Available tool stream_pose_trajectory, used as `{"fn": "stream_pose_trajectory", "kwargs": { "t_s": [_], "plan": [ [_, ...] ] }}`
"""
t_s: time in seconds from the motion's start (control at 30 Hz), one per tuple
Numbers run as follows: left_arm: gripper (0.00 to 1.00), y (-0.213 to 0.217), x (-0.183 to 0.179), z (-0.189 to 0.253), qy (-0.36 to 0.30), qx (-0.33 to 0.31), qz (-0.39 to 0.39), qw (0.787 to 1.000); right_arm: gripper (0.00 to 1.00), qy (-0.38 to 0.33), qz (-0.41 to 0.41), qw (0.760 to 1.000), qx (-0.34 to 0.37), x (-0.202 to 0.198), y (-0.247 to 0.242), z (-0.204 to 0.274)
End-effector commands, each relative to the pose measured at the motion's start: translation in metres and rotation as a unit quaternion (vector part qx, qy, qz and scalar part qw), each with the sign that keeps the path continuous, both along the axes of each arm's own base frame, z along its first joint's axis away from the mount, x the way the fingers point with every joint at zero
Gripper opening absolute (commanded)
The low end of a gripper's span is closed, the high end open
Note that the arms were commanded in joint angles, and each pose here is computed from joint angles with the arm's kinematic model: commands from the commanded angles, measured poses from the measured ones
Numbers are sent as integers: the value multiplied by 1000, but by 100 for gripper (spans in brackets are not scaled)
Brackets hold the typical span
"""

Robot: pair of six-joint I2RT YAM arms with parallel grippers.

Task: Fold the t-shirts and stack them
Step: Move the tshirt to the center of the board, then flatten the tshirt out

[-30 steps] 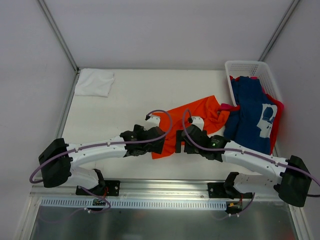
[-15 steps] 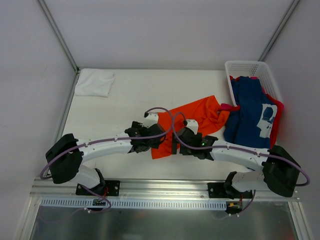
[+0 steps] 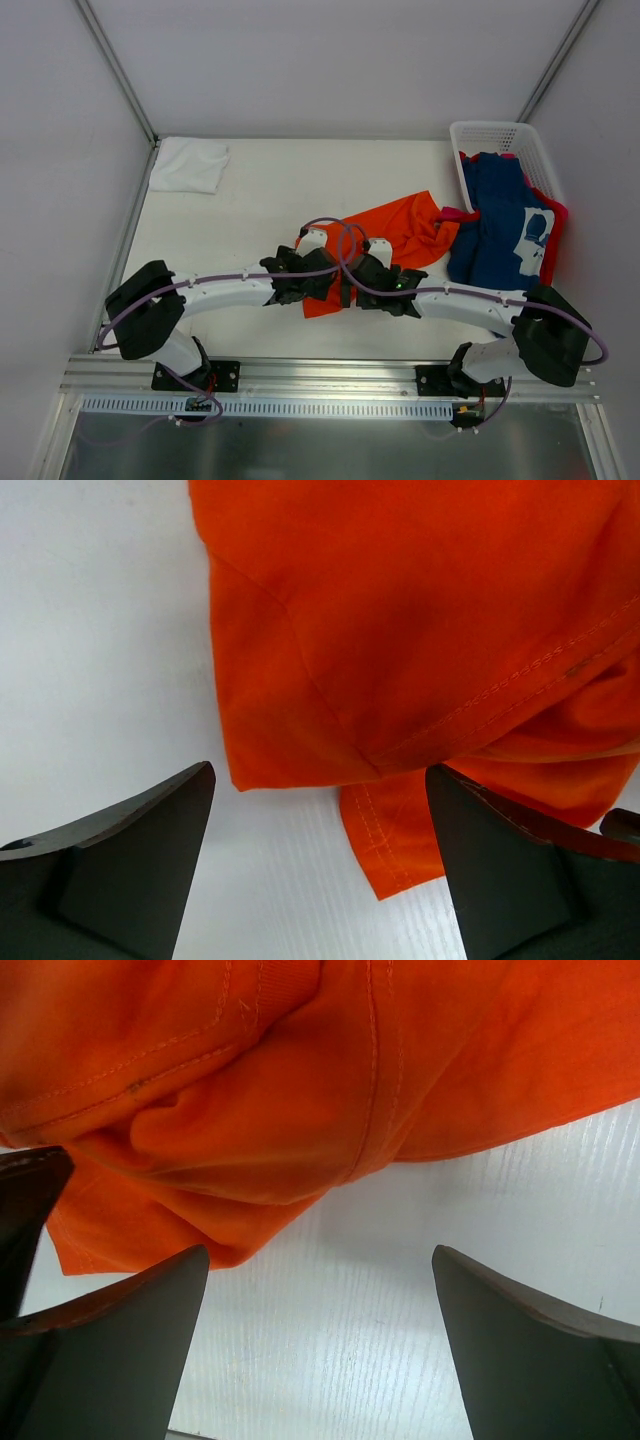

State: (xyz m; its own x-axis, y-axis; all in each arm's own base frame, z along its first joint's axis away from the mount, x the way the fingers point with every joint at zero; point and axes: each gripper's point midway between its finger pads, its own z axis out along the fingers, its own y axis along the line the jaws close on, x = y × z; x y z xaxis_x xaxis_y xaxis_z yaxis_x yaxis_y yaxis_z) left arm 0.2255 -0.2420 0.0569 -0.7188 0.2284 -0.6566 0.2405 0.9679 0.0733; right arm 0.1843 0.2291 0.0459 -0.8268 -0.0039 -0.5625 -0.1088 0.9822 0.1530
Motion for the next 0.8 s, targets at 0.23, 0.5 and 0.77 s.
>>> {"fn": "stream_pose_trajectory", "kwargs": {
  "t_s": [0.23,0.5,0.77],
  "plan": [
    [83,-13,6,-24,10,18,-7,1000,99,-18,-8,1000,7,10,8,9],
    [75,-9,14,-11,-19,21,2,1000,99,-8,-5,1000,11,8,14,1],
    [73,-3,20,21,-59,9,1,998,99,15,5,1000,9,4,25,-14]
  ]
}}
